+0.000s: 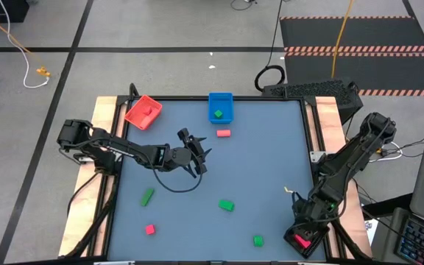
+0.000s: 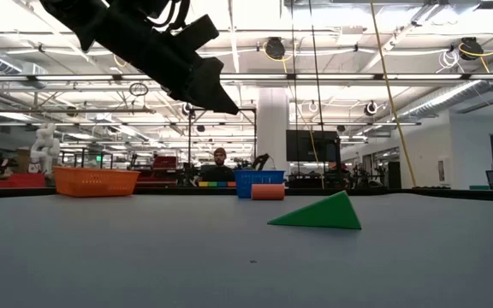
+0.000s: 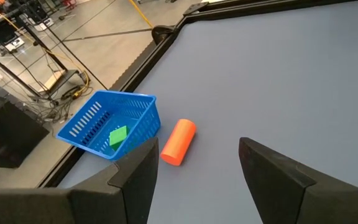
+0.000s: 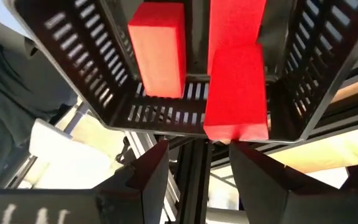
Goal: Sort & place blocks by color
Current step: Put the red block into the black bin, then put the green block into the blue bin
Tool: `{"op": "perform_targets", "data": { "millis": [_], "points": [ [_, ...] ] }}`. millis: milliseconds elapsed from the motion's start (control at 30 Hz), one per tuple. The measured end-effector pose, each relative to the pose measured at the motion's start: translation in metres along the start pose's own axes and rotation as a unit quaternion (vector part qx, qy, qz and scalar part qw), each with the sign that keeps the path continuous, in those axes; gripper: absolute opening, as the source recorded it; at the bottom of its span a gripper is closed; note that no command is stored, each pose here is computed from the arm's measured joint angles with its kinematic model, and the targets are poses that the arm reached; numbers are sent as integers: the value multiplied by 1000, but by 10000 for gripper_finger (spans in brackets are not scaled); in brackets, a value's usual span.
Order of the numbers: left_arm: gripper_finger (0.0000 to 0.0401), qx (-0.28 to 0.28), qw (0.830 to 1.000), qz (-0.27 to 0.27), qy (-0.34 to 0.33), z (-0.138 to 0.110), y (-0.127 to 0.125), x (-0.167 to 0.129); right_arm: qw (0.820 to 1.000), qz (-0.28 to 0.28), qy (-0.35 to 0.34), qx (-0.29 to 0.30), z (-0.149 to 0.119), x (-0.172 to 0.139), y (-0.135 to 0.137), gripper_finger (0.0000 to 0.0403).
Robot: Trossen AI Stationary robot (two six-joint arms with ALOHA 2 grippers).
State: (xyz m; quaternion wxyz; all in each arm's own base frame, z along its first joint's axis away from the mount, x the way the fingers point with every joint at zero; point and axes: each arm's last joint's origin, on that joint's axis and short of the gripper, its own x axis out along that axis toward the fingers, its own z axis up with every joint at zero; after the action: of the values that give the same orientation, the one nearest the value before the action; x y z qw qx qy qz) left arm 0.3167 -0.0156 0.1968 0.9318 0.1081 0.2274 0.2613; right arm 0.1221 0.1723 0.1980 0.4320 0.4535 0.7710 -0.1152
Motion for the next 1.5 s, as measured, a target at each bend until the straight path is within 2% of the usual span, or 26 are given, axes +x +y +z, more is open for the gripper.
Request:
{"op": "perform_targets", "data": {
  "millis": [367,667,800,1033,1167,1233,1367,1500],
  "points": [
    [223,0,1000,0,1,0,0,0,999,33,10,-10,17,21,-9,164],
    [223,-2,1000,0,1,0,0,0,996,67,46,-25,8,11,-7,164],
    [223,-4,1000,-1,1,0,0,0,991,122,15,-48,3,0,-5,164],
    [223,0,1000,-28,0,0,-2,0,970,194,-98,-112,2,-15,-7,164],
    [223,-1,998,-62,-5,1,-4,0,948,203,-190,-154,10,-18,-6,164],
    [223,-6,996,-91,-9,1,-5,0,928,203,-250,-188,15,-21,-4,164],
    [223,-38,989,-143,-14,3,-8,-1,866,179,-386,-263,28,-32,0,164],
    [223,-48,976,-210,-12,3,-13,-3,807,138,-492,-298,42,-44,2,164]
  ]
}}
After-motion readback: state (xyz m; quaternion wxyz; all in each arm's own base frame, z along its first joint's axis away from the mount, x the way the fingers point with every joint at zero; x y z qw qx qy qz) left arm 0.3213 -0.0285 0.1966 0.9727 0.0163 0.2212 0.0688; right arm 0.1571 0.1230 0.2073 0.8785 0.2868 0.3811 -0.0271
